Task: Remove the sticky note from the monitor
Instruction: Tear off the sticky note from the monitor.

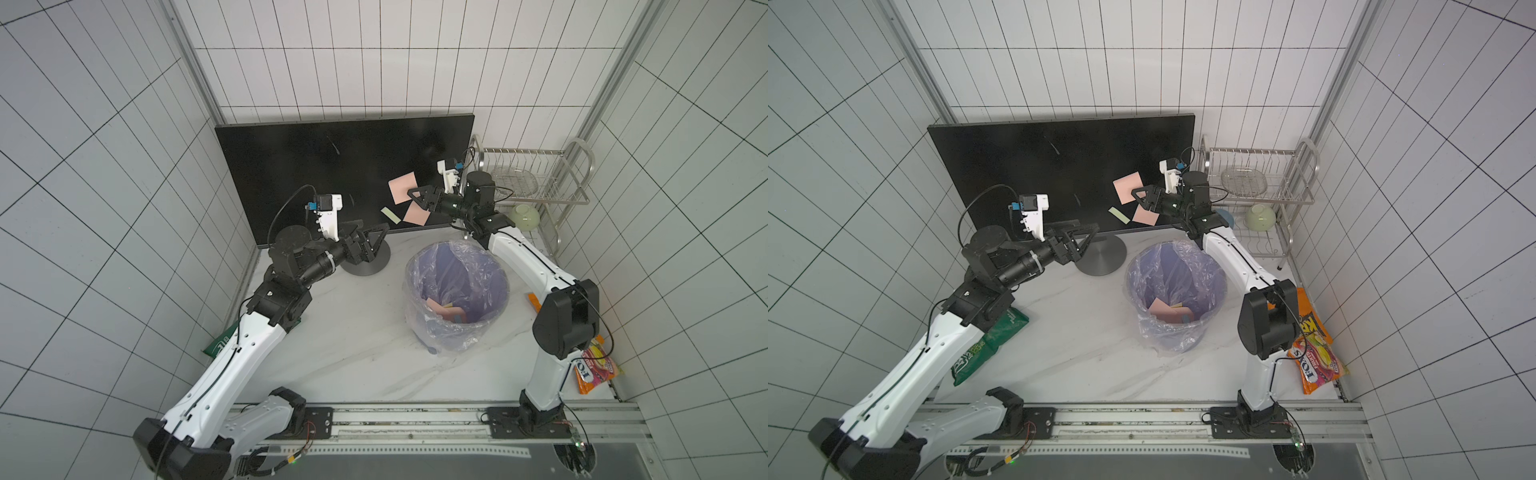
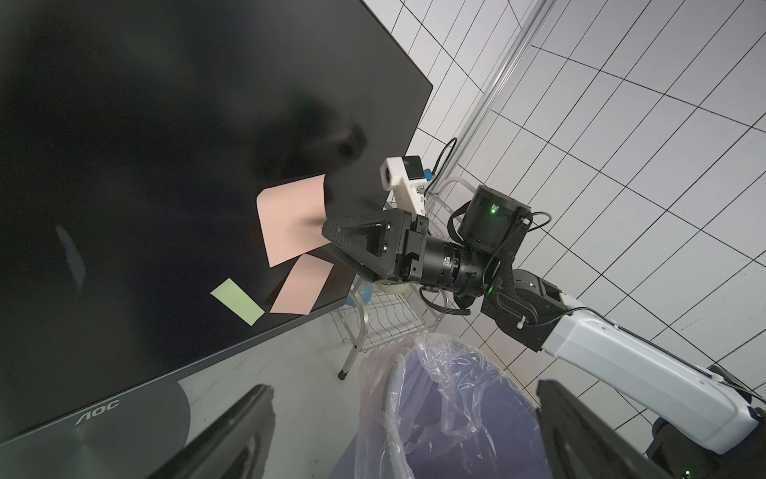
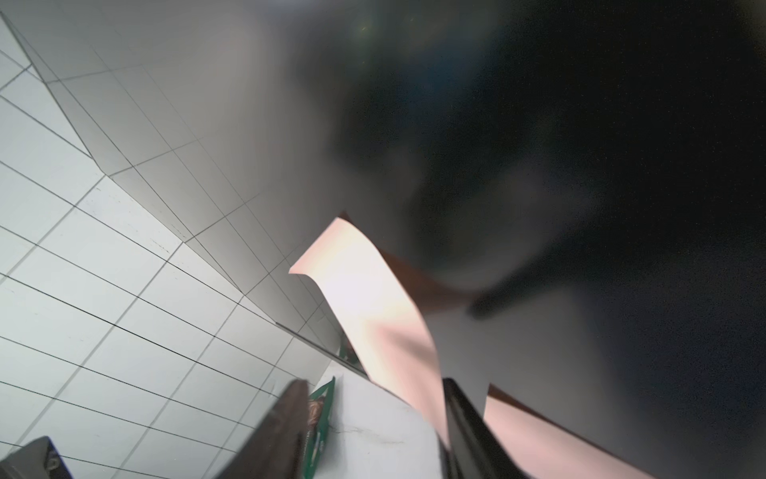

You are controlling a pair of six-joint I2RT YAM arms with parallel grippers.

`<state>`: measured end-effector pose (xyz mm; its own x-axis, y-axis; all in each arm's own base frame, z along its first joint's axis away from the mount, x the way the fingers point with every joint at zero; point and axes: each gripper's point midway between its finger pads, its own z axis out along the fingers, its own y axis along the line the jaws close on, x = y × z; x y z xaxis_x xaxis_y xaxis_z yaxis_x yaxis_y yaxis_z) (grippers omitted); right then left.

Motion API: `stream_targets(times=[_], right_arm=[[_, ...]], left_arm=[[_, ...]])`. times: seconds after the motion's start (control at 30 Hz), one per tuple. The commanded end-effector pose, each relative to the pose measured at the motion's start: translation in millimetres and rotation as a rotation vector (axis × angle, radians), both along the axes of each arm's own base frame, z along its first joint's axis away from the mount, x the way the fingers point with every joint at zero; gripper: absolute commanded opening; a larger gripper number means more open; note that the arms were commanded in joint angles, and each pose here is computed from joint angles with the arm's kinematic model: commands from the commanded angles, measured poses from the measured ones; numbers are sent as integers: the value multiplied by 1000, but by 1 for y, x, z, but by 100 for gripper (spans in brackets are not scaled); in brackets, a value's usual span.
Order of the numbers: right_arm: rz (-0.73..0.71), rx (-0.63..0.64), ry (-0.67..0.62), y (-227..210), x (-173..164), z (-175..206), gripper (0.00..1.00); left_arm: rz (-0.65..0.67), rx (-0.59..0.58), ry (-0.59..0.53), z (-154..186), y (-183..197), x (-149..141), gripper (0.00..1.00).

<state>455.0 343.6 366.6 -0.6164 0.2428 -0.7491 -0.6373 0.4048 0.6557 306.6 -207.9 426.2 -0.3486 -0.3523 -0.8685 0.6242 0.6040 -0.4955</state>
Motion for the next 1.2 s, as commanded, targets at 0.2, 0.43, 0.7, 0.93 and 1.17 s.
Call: stream_targets(times=[0.2,0.43,0.7,0.93,1.17], right_arm=[[25,44,-46,4,-8,19,14],[20,29,-60,-2,-17,22,0],[16,-38,-102,-21,-53,30,0],[11,-200,-147,-59,-105,25,0],[135,-475,-154,-107,-196,-6,0]], left_arm=[[-3,4,-41,13,5,-8,99],[-3,6,-40,14,5,-9,99],[-2,6,-42,16,4,-7,99],[1,1,-50,21,4,-5,99],[-13,-6,-55,24,0,-2,99]])
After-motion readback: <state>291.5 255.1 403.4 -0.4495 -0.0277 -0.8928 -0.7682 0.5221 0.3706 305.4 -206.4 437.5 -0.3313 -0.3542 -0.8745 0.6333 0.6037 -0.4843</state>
